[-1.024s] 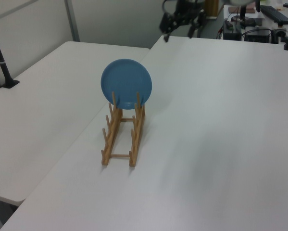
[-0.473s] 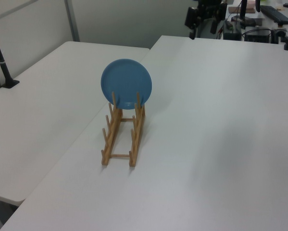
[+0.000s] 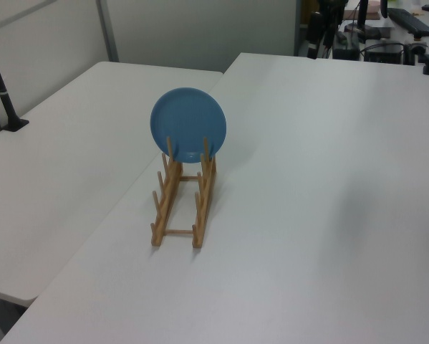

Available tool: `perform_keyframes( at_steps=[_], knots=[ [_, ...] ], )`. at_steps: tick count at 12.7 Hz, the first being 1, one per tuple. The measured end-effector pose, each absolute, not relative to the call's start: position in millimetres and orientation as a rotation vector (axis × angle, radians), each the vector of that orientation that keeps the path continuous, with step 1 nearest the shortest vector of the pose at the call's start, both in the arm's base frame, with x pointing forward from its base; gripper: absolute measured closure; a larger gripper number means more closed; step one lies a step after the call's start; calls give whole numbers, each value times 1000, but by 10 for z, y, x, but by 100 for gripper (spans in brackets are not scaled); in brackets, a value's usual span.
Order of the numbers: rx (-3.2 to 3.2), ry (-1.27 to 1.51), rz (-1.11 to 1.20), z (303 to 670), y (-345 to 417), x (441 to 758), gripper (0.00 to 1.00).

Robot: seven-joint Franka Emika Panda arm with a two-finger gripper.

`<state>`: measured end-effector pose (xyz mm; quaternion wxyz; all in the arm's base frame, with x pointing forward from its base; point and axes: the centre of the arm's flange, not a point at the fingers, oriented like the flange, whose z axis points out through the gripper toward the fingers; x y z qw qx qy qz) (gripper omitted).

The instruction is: Place plate in plate rack

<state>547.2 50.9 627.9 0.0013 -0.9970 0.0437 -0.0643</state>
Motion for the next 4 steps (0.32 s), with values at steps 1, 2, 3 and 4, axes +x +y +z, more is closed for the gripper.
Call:
perform_keyframes(
  at_steps=[1,2,3,4],
  knots=[
    [-3139,14,-198,6265,470,5475,0],
    [-3142,-50,-194,6255,428,5478,0],
    [-3145,-97,-191,6246,359,5483,0],
    [-3146,-107,-191,6246,323,5485,0]
  ],
)
